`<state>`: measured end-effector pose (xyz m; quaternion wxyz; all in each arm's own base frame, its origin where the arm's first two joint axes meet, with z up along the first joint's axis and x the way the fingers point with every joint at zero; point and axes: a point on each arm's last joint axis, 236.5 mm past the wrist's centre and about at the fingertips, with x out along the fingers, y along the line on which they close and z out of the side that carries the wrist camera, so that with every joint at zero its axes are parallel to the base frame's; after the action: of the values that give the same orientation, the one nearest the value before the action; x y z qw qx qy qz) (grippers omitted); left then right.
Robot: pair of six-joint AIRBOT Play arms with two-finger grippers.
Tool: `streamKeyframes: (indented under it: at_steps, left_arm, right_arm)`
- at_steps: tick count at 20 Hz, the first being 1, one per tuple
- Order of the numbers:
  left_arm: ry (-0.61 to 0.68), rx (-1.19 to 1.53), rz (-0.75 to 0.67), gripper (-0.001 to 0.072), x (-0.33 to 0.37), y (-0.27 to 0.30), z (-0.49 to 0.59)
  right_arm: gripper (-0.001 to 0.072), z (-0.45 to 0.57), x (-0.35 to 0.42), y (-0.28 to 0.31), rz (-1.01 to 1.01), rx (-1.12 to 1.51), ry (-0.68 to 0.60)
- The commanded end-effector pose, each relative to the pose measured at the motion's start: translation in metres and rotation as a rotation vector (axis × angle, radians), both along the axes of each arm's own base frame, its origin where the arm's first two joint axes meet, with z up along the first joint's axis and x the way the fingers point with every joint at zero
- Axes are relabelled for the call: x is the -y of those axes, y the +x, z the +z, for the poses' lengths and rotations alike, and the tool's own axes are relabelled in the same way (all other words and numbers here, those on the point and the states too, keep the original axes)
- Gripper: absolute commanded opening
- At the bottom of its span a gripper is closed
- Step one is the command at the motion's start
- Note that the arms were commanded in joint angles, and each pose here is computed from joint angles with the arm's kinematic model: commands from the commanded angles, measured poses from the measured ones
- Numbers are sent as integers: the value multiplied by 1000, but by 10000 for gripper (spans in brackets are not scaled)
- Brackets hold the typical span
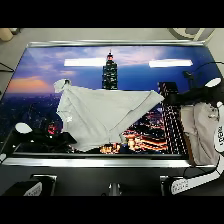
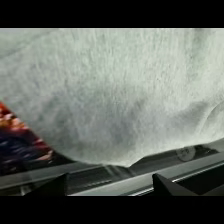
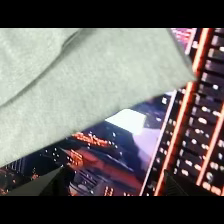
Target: Fold the shirts.
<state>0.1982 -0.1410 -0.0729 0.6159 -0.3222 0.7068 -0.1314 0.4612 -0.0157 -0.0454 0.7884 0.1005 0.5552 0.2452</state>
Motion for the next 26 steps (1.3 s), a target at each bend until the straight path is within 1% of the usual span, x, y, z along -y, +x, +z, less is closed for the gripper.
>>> streamKeyframes:
  at_steps: [1,2,4,6,8,9,12,17,19,21,22,23,24,25,26]
  left_arm:
    - [3,-21,26,606,20,-9,-18]
    - [13,-23,31,606,22,-8,-22]
    - [23,-9,41,605,26,-2,-28]
    - [18,3,70,591,30,6,-31]
    - [17,13,76,134,31,9,-31]
    - [14,30,61,36,32,11,-28]
    - [3,105,9,30,34,19,-16]
    - [-12,216,4,30,37,37,12]
    - [-16,251,4,30,37,42,22]
    - [-20,277,3,29,38,45,29]
    - [-21,291,-3,29,38,47,32]
    - [-21,307,-13,30,38,49,35]
    - [-22,323,-18,29,39,51,38]
    - [-23,334,-17,30,39,54,42]
    - [-24,350,-19,29,39,58,46]
  right_arm:
    - [668,-15,-18,17,17,40,-7]
    - [668,-17,-21,20,19,46,-11]
    - [703,-24,-29,23,30,46,-14]
    - [706,-31,-33,22,35,33,-10]
    - [706,-37,-29,23,34,29,-23]
    - [706,-38,-25,25,29,39,-43]
    - [703,-37,-17,40,-43,74,-62]
    - [702,-49,-1,63,-209,90,-67]
    - [694,-55,-2,68,-247,83,-40]
    - [661,-58,-10,71,-274,73,12]
    - [619,-59,-9,75,-293,79,22]
    - [552,-59,-7,79,-316,85,27]
    - [512,-59,-7,80,-334,84,35]
    - [347,-58,-8,80,-335,83,40]
    - [28,-57,-11,77,-323,71,48]
